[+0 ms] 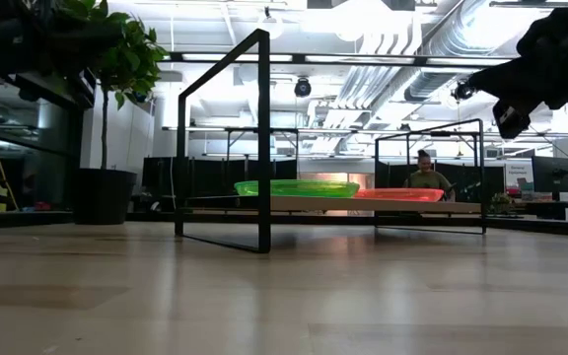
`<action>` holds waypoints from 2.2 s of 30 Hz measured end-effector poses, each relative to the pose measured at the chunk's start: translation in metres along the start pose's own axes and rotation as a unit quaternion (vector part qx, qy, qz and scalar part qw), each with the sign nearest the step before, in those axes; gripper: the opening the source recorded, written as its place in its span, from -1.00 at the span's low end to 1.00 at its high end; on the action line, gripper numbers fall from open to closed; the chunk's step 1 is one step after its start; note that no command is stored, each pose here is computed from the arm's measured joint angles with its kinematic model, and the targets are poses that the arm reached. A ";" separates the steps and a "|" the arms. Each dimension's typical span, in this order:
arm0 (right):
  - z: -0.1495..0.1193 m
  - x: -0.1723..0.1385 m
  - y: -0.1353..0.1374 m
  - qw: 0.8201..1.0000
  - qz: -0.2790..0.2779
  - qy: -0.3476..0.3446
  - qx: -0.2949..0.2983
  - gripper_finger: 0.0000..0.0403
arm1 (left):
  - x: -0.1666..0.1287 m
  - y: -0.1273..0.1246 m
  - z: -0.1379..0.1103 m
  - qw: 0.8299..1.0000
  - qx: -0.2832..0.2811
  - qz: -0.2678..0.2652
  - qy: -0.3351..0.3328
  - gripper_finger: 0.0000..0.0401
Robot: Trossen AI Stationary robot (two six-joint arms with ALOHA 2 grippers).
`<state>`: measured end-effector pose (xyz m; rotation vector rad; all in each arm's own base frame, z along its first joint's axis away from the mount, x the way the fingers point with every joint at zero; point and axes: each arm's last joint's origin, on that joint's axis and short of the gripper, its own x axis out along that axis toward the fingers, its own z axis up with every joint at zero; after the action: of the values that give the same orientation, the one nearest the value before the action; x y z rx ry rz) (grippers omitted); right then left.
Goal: Place and stack plates onto a shelf
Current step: Return to Home Position
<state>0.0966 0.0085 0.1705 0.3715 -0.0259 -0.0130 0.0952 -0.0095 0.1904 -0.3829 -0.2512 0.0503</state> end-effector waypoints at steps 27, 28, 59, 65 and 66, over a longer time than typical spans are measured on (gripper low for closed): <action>-0.002 0.000 0.004 1.000 0.021 0.008 -0.004 -1.00 | -0.001 0.002 -0.005 1.000 0.008 0.009 0.027 -0.98; -0.002 0.000 0.004 1.000 0.021 0.008 -0.004 -1.00 | -0.001 0.002 -0.005 1.000 0.008 0.009 0.027 -0.98; -0.002 0.000 0.004 1.000 0.021 0.008 -0.004 -1.00 | -0.002 0.002 -0.005 1.000 0.007 0.008 0.023 -0.98; -0.002 0.000 0.004 1.000 0.021 0.008 -0.004 -1.00 | -0.002 0.002 -0.005 1.000 0.007 0.008 0.023 -0.98; -0.002 0.000 0.004 1.000 0.021 0.008 -0.004 -1.00 | -0.002 0.002 -0.005 1.000 0.007 0.008 0.023 -0.98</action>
<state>0.0963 0.0128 0.1703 0.3626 -0.0181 0.0306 0.0947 -0.0094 0.1852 -0.3720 -0.2026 0.0590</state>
